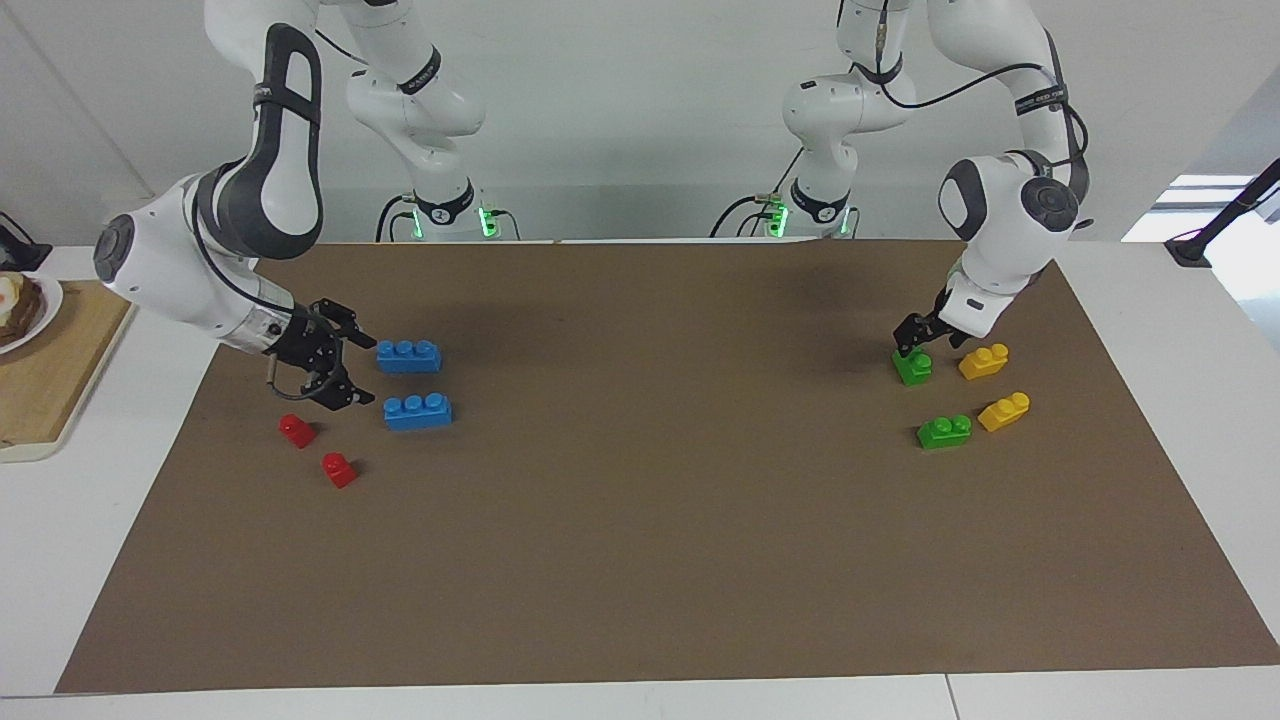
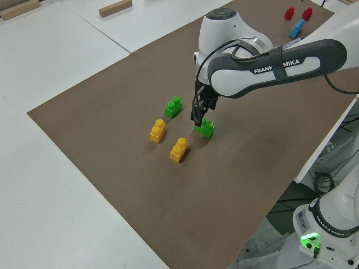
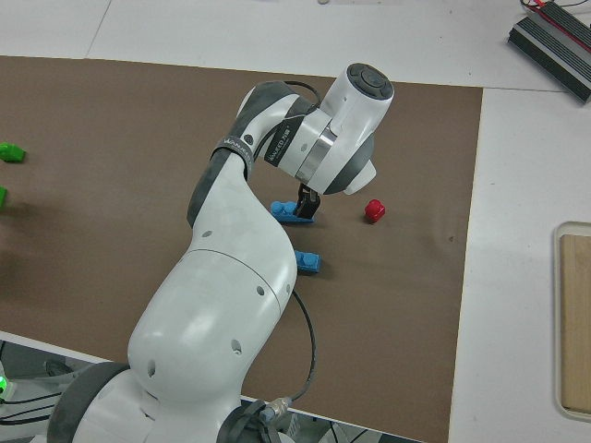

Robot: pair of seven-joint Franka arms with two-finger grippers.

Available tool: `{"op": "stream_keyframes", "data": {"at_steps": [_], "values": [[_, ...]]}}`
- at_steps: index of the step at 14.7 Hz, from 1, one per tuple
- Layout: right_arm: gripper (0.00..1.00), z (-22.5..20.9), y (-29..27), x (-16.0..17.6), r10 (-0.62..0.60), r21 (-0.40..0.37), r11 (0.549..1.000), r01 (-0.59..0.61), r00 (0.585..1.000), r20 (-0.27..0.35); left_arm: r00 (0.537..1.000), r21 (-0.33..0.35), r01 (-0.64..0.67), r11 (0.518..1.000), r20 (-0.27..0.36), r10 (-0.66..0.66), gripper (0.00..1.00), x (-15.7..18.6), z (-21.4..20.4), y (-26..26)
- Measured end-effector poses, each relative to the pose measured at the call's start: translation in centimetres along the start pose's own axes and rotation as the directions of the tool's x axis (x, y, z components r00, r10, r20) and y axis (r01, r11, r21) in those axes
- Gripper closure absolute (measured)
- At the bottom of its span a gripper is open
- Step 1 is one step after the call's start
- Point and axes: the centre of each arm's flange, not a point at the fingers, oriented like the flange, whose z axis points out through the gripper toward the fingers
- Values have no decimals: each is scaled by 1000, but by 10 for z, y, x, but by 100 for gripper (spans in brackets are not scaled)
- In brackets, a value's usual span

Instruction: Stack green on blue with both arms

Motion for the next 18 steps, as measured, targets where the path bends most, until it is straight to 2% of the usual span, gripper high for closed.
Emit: {"op": "stream_keyframes", "data": {"at_steps": [6, 14, 17, 18], "values": [[0, 21, -2, 10, -30, 24, 999, 30, 999, -23, 1000, -1, -5, 1000, 6, 5, 0, 4, 14, 3], [0, 57, -6, 26, -54, 13, 998, 54, 998, -25, 1000, -3, -6, 1000, 0, 6, 0, 6, 34, 3], [0, 76, -10, 34, -79, 16, 997, 79, 997, 8, 1000, -3, -7, 1000, 3, 7, 9, 5, 37, 3], [0, 82, -11, 37, -83, 14, 996, 83, 997, 10, 1000, -3, -7, 1000, 4, 7, 9, 5, 38, 4]]}}
